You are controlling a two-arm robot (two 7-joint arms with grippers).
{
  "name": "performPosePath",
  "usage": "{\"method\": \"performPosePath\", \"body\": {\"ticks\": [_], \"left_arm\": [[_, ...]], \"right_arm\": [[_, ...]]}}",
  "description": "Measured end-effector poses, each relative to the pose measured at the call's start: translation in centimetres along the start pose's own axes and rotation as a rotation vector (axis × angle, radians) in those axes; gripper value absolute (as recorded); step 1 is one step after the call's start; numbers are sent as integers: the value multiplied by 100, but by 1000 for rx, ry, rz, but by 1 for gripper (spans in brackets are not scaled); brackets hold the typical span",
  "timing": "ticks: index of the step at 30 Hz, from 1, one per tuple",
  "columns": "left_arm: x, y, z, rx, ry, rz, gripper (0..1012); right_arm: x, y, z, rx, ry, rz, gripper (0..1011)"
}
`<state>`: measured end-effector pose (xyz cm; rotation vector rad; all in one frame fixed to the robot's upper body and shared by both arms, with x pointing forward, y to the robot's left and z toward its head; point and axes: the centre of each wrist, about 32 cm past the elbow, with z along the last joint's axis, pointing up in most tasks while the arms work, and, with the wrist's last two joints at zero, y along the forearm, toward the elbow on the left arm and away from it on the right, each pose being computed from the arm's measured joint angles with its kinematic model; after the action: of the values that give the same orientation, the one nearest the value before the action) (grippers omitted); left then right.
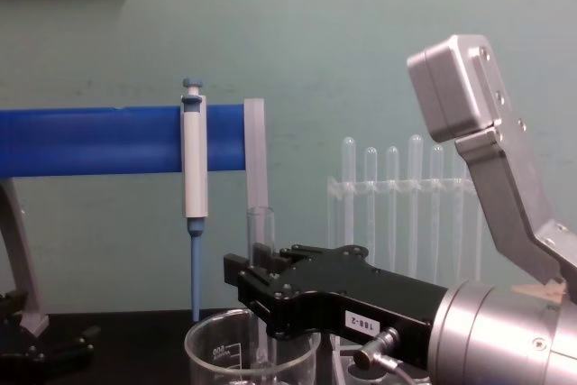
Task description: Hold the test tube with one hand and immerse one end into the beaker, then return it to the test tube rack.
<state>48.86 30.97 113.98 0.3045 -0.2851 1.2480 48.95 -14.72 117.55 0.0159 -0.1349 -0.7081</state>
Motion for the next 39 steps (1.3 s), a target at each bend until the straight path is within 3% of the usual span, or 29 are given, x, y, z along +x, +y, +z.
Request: {"method": "performPosePath", "body": {"ticks": [39], "left_arm": [[0, 0, 0, 0, 0, 0, 1000]], "right_arm": [[0, 0, 0, 0, 0, 0, 225]]}}
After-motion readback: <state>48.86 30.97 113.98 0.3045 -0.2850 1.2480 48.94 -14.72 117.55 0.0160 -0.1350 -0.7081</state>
